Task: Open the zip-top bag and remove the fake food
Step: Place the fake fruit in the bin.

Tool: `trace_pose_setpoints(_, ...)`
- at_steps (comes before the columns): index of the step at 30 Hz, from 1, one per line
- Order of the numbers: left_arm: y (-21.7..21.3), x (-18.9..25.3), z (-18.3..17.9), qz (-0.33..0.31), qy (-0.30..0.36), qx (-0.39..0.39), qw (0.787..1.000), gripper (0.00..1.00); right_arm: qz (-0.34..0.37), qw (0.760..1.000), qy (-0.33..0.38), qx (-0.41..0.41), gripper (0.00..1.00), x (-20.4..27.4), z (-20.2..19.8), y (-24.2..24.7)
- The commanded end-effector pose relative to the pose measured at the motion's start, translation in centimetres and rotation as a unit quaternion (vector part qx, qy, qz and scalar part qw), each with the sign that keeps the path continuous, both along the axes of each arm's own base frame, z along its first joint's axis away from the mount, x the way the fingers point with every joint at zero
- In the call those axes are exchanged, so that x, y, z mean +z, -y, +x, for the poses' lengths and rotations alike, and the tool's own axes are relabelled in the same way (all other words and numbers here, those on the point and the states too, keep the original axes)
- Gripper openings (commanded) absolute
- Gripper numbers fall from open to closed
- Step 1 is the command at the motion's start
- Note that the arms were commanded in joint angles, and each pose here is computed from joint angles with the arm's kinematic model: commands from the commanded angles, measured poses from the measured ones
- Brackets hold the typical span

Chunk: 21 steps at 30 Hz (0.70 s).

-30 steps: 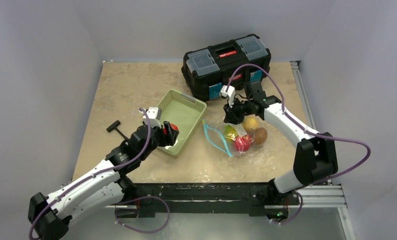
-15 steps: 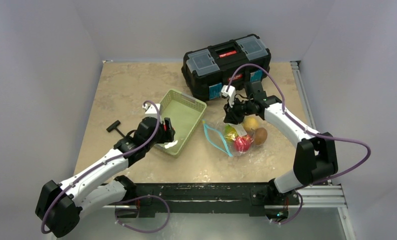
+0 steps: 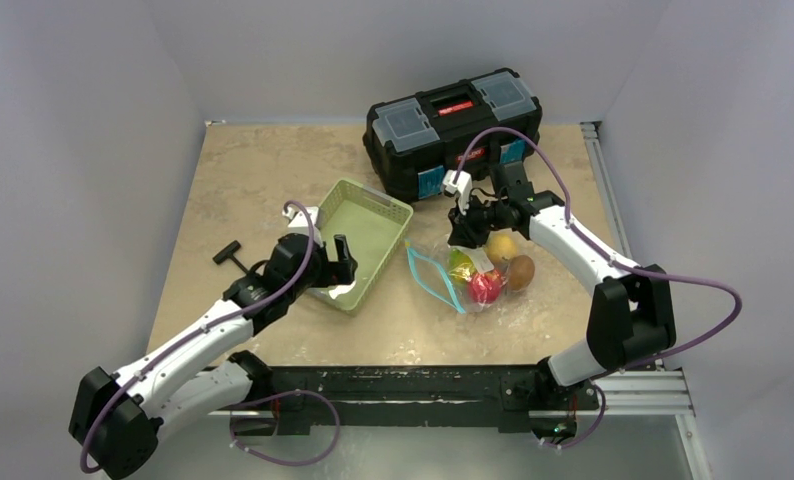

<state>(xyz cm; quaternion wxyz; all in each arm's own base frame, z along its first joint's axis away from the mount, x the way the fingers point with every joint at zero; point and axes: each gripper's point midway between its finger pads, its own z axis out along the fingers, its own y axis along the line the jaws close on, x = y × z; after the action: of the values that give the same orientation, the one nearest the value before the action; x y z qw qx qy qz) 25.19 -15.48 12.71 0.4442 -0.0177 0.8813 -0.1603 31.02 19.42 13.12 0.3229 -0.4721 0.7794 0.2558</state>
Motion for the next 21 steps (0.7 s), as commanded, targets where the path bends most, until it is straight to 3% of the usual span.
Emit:
trace_pose_setpoints(1, 2.4, 3.1, -0.2, -0.049, 0.033, -0.064, 0.996, 0.95, 0.019, 0.999, 0.02, 0.019, 0.19, 1.7, -0.5, -0.3)
trace_pose_setpoints(8, 6.7, 6.4, -3.5, -0.144, 0.084, -0.214, 0.962, 0.93, 0.046, 0.996, 0.049, 0.065, 0.31, 4.4, -2.6, -0.5)
trace_pose_setpoints(14, 10.6, 7.9, -5.6, -0.228, 0.091, -0.291, 0.925, 0.76, 0.055, 0.988, 0.085, 0.115, 0.48, 5.9, -5.5, -0.2)
trace_pose_setpoints(18, 13.1, 7.5, -6.0, -0.211, 0.08, -0.303, 0.926, 0.74, 0.074, 0.984, 0.097, 0.128, 0.66, 7.6, -6.9, -0.8)
trace_pose_setpoints(21, 14.0, 6.9, -5.4, -0.211, 0.07, -0.29, 0.931, 0.69, 0.031, 0.985, 0.101, 0.136, 0.77, 7.6, -8.1, -2.2)
